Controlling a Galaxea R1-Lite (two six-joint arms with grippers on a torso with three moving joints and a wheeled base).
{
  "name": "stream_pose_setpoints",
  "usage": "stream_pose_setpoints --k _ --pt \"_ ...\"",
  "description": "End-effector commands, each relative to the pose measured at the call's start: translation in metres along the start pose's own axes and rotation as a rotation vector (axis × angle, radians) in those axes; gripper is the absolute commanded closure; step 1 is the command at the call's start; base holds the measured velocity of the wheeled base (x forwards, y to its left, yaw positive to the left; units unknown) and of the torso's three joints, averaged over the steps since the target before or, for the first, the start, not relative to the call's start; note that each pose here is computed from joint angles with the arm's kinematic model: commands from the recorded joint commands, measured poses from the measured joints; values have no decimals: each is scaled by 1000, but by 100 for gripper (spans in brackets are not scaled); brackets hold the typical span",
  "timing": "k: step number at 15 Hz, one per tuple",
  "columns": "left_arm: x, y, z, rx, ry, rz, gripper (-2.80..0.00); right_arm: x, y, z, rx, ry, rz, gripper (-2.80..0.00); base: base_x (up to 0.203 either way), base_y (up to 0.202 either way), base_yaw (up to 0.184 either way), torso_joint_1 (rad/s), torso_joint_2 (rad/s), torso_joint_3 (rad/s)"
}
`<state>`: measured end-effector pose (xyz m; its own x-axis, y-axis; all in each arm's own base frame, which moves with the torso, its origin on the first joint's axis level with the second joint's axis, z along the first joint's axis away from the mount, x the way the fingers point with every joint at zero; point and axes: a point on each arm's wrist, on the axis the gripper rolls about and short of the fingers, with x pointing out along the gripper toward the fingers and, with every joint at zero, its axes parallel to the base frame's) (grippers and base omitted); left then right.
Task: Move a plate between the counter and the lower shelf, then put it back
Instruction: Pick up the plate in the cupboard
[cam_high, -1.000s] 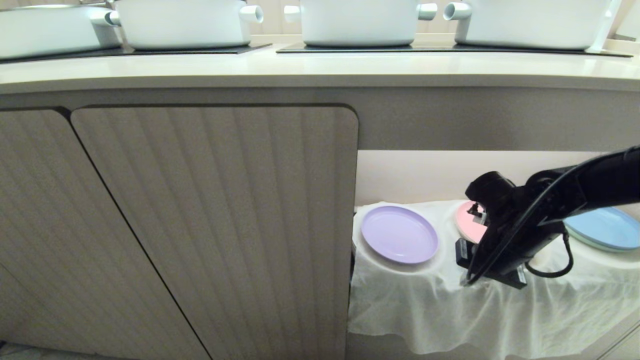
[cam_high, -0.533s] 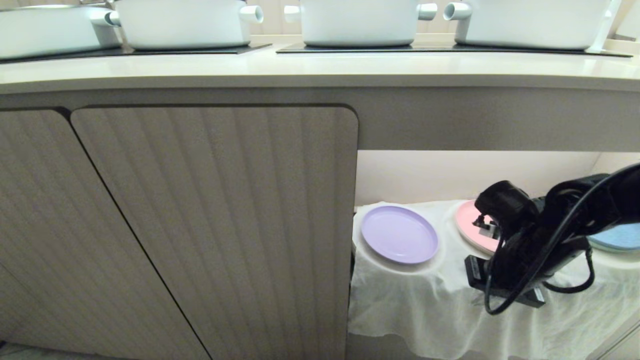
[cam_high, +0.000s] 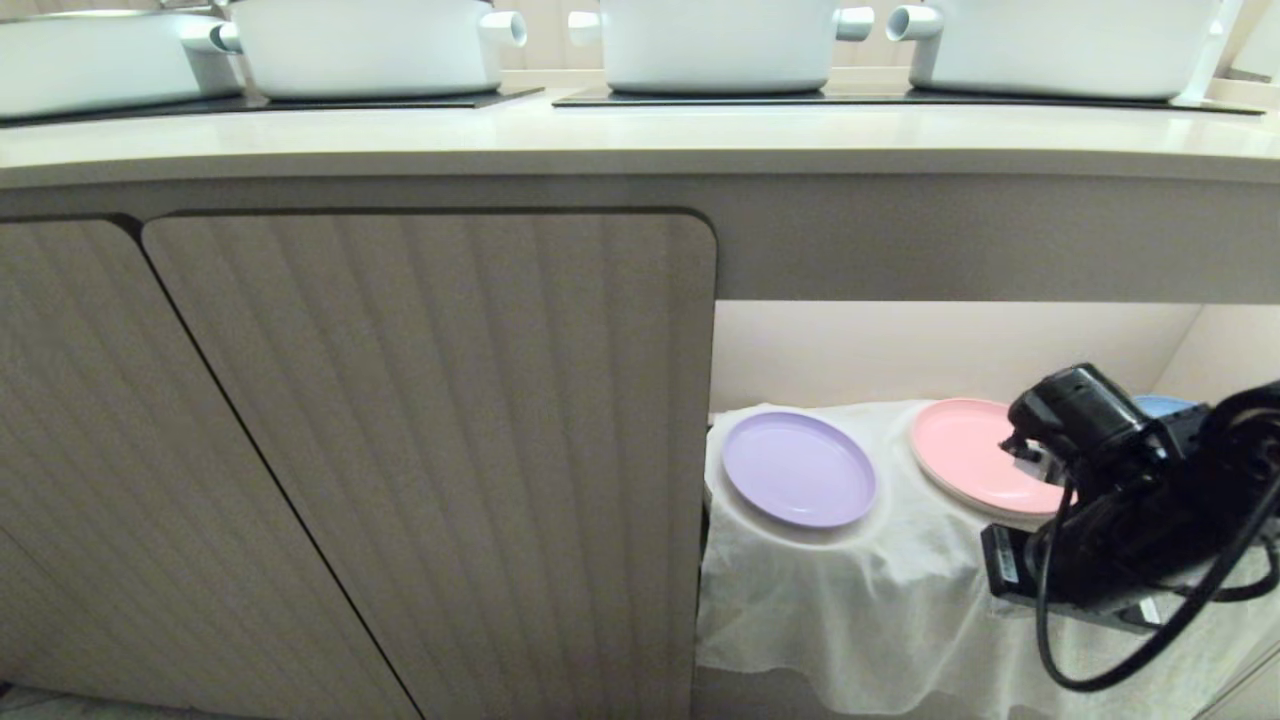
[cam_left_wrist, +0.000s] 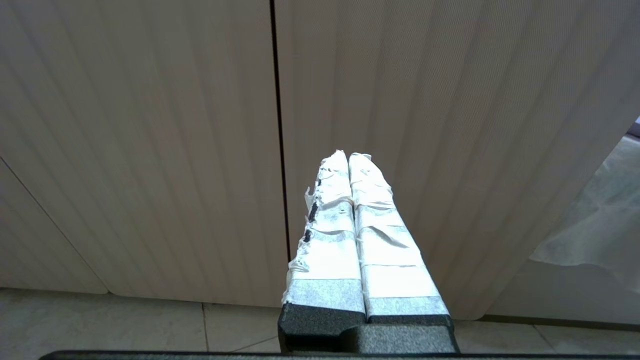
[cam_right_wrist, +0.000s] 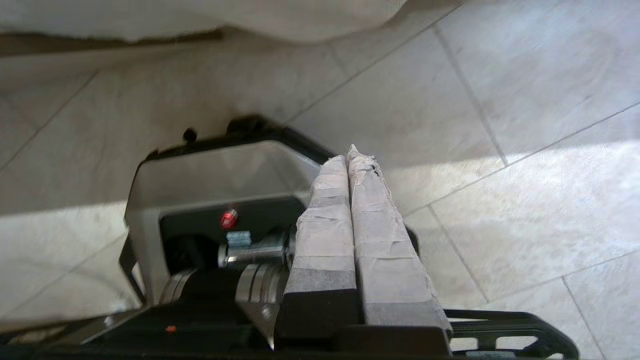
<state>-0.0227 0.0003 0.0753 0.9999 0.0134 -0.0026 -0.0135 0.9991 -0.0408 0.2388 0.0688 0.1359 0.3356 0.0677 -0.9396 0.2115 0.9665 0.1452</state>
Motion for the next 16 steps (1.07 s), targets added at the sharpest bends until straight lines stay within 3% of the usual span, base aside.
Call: stream_pose_setpoints --k 1,6,11,16 --pt "0 0 0 -1 0 2 0 -15 -8 -10 14 -62 9 0 0 0 0 0 0 0" --pt "0 0 0 -1 0 1 0 -23 -45 -26 99 -191 1 0 0 0 0 0 0 0" --pt "0 0 0 -1 0 2 0 -28 -97 -63 107 -369 -19 0 0 0 0 0 0 0" --pt "0 0 0 -1 0 2 0 -40 -110 -92 66 -509 -30 0 0 0 0 0 0 0"
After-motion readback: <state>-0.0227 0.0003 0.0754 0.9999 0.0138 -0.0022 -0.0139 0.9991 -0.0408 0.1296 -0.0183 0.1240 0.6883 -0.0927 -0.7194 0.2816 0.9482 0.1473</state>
